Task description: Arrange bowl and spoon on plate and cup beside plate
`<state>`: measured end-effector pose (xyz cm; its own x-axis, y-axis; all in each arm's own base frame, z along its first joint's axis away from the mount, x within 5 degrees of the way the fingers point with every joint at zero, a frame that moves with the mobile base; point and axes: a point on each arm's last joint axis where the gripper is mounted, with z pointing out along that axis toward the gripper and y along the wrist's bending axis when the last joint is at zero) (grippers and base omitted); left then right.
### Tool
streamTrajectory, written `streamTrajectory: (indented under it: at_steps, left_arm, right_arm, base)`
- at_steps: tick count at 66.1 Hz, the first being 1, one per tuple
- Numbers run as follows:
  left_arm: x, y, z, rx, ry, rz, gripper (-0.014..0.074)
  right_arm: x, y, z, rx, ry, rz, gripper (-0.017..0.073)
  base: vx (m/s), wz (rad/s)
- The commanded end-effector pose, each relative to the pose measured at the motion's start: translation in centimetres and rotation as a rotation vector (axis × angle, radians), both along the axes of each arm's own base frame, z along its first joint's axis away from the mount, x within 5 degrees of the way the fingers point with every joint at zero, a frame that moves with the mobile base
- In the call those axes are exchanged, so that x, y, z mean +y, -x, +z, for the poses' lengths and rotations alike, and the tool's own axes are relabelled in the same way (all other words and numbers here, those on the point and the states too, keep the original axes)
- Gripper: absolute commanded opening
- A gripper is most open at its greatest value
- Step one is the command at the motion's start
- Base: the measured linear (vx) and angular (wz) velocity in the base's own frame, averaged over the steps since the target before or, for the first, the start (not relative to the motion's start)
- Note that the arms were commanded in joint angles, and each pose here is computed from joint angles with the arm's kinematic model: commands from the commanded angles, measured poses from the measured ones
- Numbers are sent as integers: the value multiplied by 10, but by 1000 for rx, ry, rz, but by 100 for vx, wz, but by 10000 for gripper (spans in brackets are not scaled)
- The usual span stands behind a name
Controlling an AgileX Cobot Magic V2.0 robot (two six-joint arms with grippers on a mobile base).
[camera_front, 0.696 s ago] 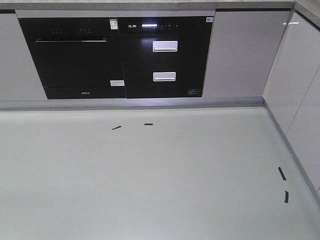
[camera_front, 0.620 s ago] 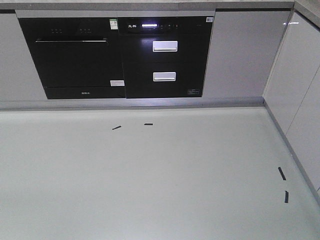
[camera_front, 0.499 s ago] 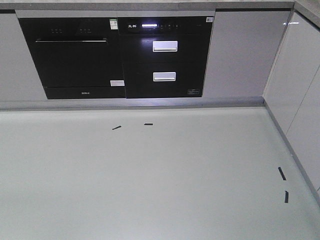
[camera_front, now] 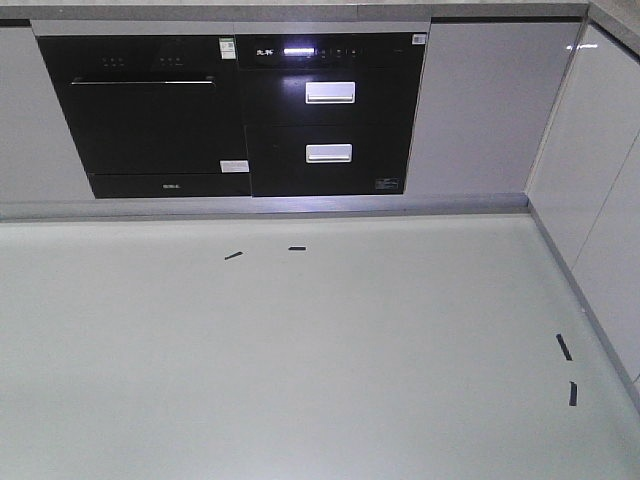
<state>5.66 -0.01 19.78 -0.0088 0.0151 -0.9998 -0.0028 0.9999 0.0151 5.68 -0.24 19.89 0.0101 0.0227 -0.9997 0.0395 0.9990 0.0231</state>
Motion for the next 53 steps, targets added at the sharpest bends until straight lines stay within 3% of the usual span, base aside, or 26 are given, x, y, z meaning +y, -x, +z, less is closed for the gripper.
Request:
streamTrajectory:
  at_steps: [1, 53]
  left_arm:
    - [0, 0, -3, -54, 17, 5, -6]
    - [0, 0, -3, -54, 17, 5, -6]
  right_arm:
    - [0, 1, 2, -74, 5, 1, -5]
    - [0, 1, 2, -72, 5, 1, -5]
  base:
    - [0, 0]
    - [0, 0]
